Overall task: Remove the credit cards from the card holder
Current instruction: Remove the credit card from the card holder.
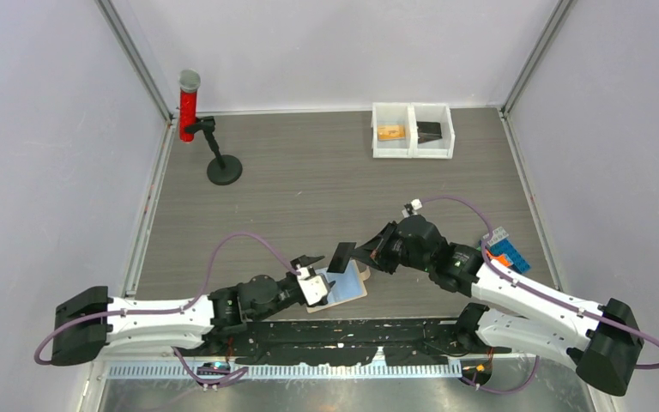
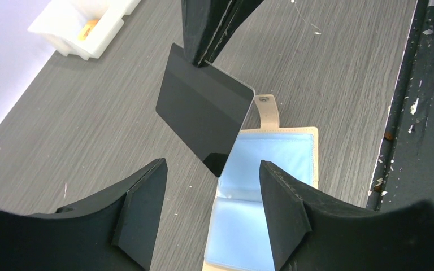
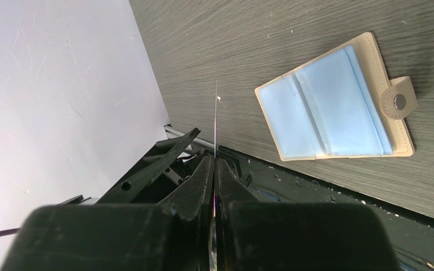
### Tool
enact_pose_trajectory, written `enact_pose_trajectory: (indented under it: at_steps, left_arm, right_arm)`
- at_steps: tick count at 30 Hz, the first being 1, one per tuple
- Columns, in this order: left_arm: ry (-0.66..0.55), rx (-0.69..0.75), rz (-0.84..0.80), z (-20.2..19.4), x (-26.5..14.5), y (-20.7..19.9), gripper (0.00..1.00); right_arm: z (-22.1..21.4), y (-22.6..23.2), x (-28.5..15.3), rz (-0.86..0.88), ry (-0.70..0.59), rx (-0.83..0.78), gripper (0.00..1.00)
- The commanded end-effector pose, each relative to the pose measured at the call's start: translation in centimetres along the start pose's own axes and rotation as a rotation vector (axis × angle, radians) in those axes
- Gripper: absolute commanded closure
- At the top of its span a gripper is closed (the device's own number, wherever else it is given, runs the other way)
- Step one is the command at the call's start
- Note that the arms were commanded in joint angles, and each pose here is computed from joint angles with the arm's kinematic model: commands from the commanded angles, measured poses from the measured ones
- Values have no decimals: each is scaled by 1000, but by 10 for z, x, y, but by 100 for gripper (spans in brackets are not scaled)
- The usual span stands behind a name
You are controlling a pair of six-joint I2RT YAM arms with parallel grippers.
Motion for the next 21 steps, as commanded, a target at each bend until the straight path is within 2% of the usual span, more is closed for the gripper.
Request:
enact_pose_trajectory:
  at_steps: [1, 6, 10, 12, 15, 17, 18, 21]
  left_arm:
    - [-119, 4, 62, 38, 9, 12, 38]
    - [-109, 11, 65, 39, 13, 10, 41]
    - [-102, 17, 64, 39, 16, 8, 49]
    - [-85, 9, 82, 38, 18, 9, 59]
    - [-48, -9, 99, 38, 21, 10, 83]
    - [-33, -26, 107, 36, 21, 10, 97]
    - [-27, -43, 118, 36, 21, 11, 100]
    - [-17, -108, 146, 36, 19, 13, 100]
  right_arm:
    - [4, 15, 0, 47, -20, 39, 95]
    - [2, 13, 2, 52, 1, 55, 95]
    - [0, 13, 2, 64, 12, 61, 95]
    - [0, 10, 3, 65, 13, 62, 95]
    - [1, 8, 4, 95, 20, 55, 95]
    - [5, 6, 3, 105, 13, 34, 89]
    - [7, 6, 2, 109, 3, 22, 82]
    - [14, 3, -2, 128, -30, -62, 71]
Point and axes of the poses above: each gripper's point midway between its finger pads, its own x axis out along the fingers, its own y axis along the line the jaws close on, z = x × y, the point moved 6 cm from there along -x, back along the fingers, and after that the axes turned 3 degrees about x, right-handed, at the moved point
